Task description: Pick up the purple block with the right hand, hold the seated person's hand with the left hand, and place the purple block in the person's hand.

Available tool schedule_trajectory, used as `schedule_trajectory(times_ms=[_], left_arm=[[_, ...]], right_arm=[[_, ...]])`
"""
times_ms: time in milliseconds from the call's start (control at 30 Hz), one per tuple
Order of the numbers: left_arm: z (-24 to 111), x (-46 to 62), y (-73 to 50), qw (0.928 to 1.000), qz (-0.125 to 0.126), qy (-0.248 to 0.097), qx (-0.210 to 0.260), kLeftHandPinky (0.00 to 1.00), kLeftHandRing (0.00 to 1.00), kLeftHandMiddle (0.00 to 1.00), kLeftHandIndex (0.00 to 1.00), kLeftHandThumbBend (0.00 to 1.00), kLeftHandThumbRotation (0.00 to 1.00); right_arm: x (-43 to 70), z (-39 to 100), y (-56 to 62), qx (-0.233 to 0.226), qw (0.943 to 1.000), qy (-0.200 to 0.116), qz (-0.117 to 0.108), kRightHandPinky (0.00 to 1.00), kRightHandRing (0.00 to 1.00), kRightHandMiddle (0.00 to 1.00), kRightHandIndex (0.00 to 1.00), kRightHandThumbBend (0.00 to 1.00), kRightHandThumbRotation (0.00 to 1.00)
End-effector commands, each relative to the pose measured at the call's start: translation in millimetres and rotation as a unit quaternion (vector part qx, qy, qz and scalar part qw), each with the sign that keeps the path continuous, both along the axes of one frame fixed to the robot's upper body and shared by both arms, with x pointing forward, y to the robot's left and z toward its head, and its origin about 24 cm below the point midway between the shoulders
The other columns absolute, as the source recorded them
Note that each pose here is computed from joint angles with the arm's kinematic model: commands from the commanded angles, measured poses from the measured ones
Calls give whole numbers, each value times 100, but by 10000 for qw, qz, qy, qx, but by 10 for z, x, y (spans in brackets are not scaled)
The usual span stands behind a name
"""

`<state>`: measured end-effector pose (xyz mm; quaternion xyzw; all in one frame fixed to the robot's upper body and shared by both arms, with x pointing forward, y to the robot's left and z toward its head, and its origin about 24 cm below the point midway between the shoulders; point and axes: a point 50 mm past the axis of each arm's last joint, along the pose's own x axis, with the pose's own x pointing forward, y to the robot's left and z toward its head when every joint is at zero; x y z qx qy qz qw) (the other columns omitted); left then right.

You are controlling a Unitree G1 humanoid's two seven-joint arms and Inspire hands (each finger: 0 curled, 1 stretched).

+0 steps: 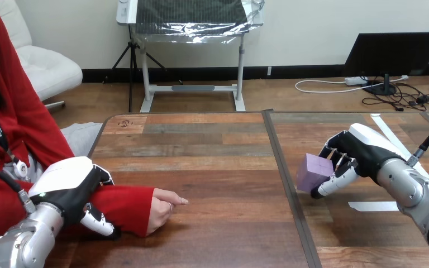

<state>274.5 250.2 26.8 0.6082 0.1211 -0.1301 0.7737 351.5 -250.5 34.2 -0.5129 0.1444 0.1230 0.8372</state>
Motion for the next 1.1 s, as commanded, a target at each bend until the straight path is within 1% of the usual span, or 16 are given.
schedule_trajectory(times_ms=[0,367,567,667,867,967,1067], left_arm=[[1,32,-90,9998,-26,24,-217,33,39,47,47,82,0],[0,19,-93,9995,40,21,-302,32,38,45,47,80,0],[29,3,-107,9991,35,-46,-425,33,39,46,48,79,0],[65,-7,-120,9988,25,-97,-488,33,39,47,48,78,0],[140,-26,-150,9976,-34,-339,-596,33,39,46,47,78,0],[186,-32,-165,9960,-66,-564,-692,32,38,46,47,79,0],[226,-35,-176,9949,-96,-694,-731,31,38,45,46,79,0]], right_arm=[[156,284,45,141,9982,-589,46,42,45,48,48,81,0],[161,275,60,149,9984,-547,26,43,46,48,48,80,0],[169,276,77,155,9984,-542,26,43,46,48,48,80,0],[174,270,84,152,9986,-510,-23,44,46,49,48,80,0],[179,264,109,169,9985,-526,-10,45,48,50,49,80,0],[188,268,132,183,9985,-524,7,45,48,51,50,79,0],[194,272,150,207,9984,-534,29,46,48,51,50,79,0]])
